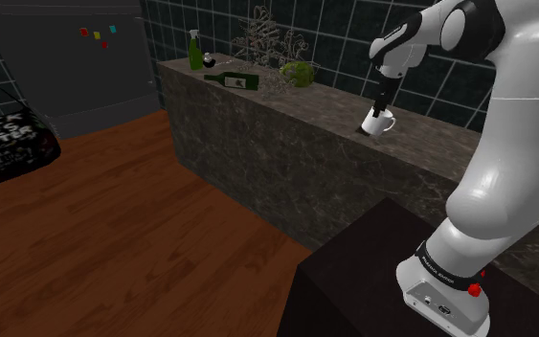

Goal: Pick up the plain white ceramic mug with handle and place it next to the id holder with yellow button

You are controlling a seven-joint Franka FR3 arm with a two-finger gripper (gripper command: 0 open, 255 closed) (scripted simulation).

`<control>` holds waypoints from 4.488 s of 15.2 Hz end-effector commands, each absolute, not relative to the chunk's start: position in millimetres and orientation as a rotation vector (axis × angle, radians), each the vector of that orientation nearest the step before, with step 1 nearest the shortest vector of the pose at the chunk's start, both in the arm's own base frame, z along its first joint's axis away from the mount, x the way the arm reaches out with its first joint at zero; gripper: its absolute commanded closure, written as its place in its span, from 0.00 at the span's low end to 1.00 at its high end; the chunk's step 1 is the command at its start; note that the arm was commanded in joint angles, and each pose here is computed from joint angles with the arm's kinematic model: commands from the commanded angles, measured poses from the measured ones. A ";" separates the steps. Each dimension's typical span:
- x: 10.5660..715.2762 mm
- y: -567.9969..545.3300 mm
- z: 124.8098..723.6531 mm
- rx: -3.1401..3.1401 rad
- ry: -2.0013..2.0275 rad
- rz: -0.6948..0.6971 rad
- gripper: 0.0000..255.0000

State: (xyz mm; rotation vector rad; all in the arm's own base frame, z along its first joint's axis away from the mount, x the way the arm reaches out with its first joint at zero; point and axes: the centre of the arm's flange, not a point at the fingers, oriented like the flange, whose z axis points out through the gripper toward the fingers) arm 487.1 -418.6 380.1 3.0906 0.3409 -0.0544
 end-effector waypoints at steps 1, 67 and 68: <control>487.9 -422.6 368.7 3.091 0.344 -0.054 0.00; 399.7 -453.2 532.6 3.091 0.344 -0.054 1.00; 387.2 -457.5 532.7 3.091 0.344 -0.054 1.00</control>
